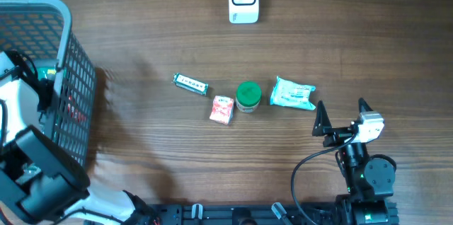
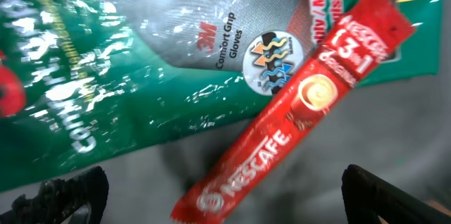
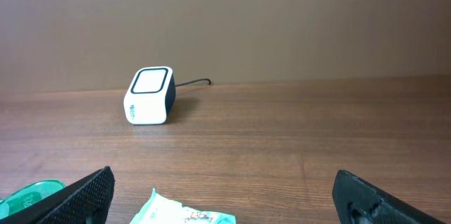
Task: Scan the item barcode
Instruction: 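Reach into the basket and grasp the red Nescafe stick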
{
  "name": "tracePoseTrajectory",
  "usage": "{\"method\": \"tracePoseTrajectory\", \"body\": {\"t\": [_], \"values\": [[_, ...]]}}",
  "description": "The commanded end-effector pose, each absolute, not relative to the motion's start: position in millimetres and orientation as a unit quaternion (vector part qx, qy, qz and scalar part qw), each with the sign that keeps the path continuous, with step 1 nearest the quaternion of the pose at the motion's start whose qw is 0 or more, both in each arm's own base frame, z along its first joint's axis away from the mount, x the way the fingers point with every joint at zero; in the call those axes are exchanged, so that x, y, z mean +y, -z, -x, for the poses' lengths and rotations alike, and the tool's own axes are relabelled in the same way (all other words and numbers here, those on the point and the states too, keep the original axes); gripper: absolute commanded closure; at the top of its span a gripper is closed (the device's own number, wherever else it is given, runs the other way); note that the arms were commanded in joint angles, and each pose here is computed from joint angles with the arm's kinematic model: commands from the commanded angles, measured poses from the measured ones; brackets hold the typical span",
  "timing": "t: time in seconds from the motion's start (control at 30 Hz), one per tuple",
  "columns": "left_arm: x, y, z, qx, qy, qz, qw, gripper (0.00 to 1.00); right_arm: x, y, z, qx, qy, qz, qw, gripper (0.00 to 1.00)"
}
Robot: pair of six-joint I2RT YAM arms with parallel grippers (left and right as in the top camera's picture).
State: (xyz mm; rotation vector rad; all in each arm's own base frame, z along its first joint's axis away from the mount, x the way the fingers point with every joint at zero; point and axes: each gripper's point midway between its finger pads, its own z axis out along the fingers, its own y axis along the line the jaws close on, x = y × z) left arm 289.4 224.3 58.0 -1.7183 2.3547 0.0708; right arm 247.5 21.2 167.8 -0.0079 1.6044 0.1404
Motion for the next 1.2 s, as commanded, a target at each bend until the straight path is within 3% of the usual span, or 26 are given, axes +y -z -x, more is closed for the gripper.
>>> {"method": "tracePoseTrajectory", "body": {"t": [0.0,0.17,0.27,0.33,0.37,0.63,0.93,1.07,1.17], "values": [[220.8,-32.0,-288.7,0.812,-0.017,0.577,0.084,0.01,21.4,-170.5,-247.2,0.715,-0.061,0.005,0.696,0.0],[221.2,-20.8,-293.3,0.814,-0.017,0.575,0.081,0.23,21.4,-170.5,-247.2,0.715,-0.061,0.005,0.696,0.0],[219.3,-17.4,-296.0,0.817,-0.016,0.572,0.08,0.48,21.4,-170.5,-247.2,0.715,-0.061,0.005,0.696,0.0],[217.1,-14.5,-295.7,0.818,-0.016,0.57,0.074,0.9,21.4,-170.5,-247.2,0.715,-0.061,0.005,0.696,0.0],[217.0,-14.4,-295.7,0.818,-0.016,0.57,0.074,0.96,21.3,-170.5,-247.2,0.715,-0.061,0.005,0.696,0.0],[230.1,-67.8,-302.2,0.814,-0.034,0.571,0.101,0.96,21.3,-170.5,-247.2,0.715,-0.06,0.005,0.696,0.0],[247.0,-252.8,-287.1,0.75,-0.067,0.6,0.27,0.96,21.3,-170.5,-247.2,0.715,-0.06,0.005,0.696,0.0],[197.8,-324.1,-276.0,0.729,0.032,0.577,0.367,0.96,21.3,-170.5,-247.2,0.715,-0.06,0.005,0.696,0.0],[117.9,-371.9,-267.0,0.75,0.161,0.491,0.413,0.96,21.4,-170.5,-247.2,0.715,-0.061,0.005,0.696,0.0]]}}
